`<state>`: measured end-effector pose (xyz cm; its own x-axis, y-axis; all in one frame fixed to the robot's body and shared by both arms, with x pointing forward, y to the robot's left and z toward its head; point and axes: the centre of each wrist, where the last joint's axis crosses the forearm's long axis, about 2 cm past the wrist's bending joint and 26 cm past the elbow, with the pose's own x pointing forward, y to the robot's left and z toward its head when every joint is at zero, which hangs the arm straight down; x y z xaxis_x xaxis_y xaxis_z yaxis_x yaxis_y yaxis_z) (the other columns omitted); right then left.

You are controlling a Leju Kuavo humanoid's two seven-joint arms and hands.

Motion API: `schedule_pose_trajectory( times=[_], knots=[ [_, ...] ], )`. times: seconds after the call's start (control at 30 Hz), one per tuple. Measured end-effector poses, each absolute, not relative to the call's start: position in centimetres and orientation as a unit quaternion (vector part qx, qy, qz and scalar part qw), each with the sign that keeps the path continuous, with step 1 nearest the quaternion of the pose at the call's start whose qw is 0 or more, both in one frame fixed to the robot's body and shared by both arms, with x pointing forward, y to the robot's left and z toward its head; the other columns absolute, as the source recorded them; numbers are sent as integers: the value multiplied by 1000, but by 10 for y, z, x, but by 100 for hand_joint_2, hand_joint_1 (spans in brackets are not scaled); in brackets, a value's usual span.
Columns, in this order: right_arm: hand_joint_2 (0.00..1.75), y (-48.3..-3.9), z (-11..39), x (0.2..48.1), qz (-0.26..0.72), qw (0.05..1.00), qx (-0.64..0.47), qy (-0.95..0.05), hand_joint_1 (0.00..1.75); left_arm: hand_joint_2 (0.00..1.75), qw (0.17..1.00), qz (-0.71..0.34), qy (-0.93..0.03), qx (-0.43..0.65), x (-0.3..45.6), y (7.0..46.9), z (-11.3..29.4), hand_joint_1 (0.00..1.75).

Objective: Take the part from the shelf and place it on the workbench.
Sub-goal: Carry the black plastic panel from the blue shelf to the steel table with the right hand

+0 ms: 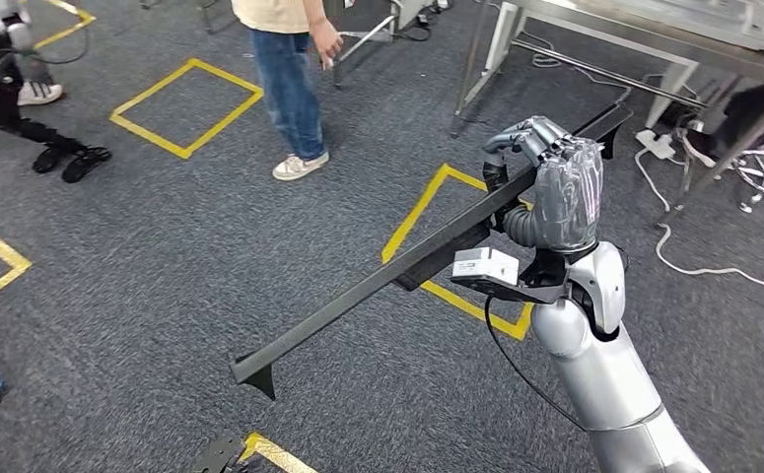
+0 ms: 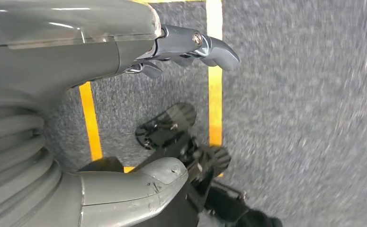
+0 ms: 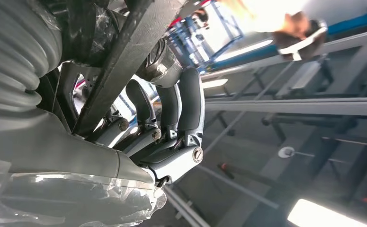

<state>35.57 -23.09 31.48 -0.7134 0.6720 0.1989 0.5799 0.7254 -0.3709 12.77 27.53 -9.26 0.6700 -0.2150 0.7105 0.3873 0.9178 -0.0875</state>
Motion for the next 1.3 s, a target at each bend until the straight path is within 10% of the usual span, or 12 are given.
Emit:
schedule_pose_trajectory(
  times=[1.3],
  knots=[
    [175, -297, 284, 339, 110, 195, -428, -875, 175, 175, 902, -198, -351, -154, 130, 266, -91, 0]
  ],
)
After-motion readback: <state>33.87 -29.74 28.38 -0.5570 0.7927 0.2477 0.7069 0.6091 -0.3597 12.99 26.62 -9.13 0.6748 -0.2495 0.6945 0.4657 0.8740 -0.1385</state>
